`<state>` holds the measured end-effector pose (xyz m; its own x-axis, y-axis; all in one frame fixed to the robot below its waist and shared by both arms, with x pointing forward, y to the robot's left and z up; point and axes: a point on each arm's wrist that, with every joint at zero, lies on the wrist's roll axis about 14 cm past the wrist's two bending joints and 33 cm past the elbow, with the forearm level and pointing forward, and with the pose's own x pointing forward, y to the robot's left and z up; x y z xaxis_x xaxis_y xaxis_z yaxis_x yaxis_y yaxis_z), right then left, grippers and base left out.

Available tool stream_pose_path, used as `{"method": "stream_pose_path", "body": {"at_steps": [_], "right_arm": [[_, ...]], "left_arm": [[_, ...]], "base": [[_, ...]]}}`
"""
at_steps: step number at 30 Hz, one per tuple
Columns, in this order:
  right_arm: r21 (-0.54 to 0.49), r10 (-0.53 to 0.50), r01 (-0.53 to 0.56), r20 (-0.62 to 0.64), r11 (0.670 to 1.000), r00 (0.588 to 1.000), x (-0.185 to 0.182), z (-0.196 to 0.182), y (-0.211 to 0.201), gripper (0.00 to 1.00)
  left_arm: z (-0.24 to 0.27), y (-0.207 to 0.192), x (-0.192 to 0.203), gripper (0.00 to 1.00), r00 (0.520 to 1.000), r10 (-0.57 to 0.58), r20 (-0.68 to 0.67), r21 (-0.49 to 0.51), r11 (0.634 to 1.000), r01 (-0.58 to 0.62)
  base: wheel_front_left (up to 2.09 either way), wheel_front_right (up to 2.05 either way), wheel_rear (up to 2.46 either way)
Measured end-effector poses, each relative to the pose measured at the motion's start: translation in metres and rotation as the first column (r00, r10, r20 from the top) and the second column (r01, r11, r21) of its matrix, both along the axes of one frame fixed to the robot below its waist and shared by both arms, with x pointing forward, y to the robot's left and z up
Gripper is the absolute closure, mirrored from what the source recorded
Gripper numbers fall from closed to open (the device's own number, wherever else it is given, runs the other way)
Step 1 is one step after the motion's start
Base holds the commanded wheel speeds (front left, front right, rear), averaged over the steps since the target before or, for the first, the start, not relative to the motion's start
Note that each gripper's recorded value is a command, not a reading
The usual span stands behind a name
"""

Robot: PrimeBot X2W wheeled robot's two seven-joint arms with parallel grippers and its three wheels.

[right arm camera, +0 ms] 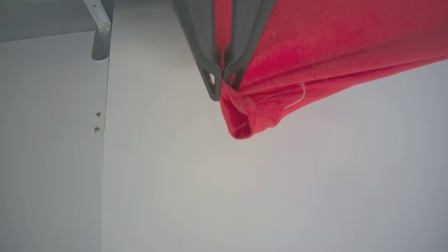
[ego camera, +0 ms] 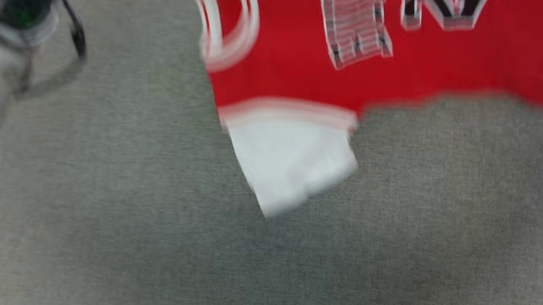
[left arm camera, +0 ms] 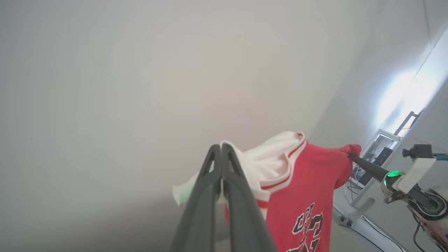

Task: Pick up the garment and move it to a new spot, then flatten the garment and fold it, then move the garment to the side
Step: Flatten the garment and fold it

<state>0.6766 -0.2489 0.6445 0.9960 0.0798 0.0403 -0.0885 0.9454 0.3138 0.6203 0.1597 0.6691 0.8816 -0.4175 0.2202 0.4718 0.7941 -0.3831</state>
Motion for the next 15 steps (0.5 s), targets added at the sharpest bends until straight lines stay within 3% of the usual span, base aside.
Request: {"method": "stream_pose_path", "body": {"at_steps": [8,15], "right_arm": [[0.063,-0.115,0.104,0.203,0.993,0.972,0.020,0.060,-0.025,1.00],[0.008,-0.101,0.101,0.135,0.995,0.986,0.028,0.040,-0.023,1.00]], "left_arm": [[0.086,0.001,0.057,1.00,0.969,0.109,0.223,-0.083,0.992,-0.092],[0.072,-0.022,0.059,1.00,0.982,0.030,0.186,-0.144,0.990,-0.003]], "base": [[0.00,0.00,0.00],[0.00,0.00,0.00]]}}
